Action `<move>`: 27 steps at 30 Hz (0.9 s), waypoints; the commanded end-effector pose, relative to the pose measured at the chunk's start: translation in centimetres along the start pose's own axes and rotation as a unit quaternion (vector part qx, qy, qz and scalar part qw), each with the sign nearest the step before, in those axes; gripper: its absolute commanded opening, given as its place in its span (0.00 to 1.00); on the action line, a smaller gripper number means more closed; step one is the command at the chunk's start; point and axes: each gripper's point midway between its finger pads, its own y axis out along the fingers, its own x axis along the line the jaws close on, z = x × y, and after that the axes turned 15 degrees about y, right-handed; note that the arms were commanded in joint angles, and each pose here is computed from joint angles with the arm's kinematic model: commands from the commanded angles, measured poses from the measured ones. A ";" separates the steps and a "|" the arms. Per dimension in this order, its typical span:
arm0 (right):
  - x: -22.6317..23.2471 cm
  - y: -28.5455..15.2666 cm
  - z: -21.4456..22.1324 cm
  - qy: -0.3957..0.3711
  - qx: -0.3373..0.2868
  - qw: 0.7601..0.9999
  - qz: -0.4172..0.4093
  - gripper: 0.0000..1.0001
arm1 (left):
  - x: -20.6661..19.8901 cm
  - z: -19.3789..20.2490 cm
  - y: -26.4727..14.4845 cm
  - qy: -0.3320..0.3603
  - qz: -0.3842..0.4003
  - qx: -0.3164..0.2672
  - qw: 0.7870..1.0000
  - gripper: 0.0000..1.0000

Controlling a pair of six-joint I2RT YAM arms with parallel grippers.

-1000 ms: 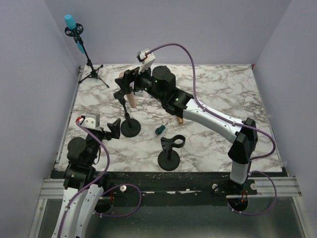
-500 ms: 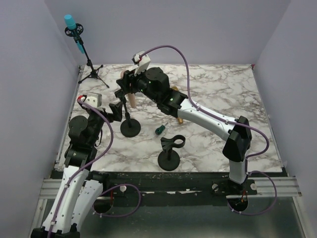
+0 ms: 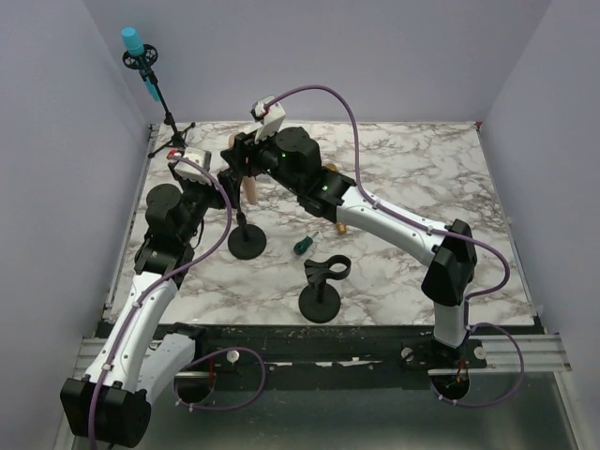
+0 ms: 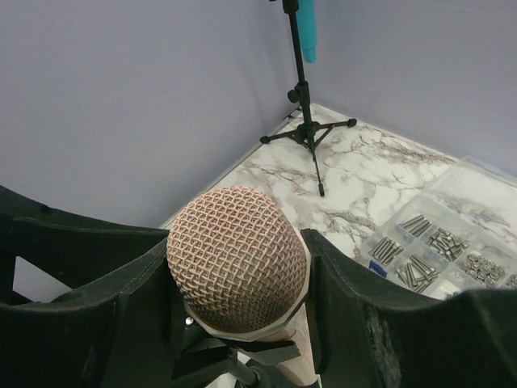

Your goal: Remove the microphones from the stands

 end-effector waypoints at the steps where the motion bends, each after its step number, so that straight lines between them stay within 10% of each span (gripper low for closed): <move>1: 0.9 -0.9 -1.6 0.003 -0.006 1.000 -0.002 0.01 | -0.5 -2.5 0.6 0.018 0.027 -0.042 0.999 0.64; 3: 1.0 -1.0 -1.8 0.004 -0.007 1.000 -0.003 0.01 | -1.1 -1.9 0.8 0.031 0.050 -0.026 0.998 0.05; 4: 0.9 -1.0 -2.0 0.005 -0.010 1.000 0.000 0.01 | -0.9 -1.3 1.0 0.029 0.049 -0.005 0.998 0.00; 21: -6.3 -3.2 -12.6 -0.024 -0.117 0.979 0.166 0.01 | -1.7 1.2 -0.4 0.042 0.058 -0.004 0.997 0.00; 27: -12.8 -7.2 -11.4 -0.030 -0.084 0.966 0.243 0.01 | -1.4 0.7 -0.7 0.029 0.044 -0.010 0.999 0.50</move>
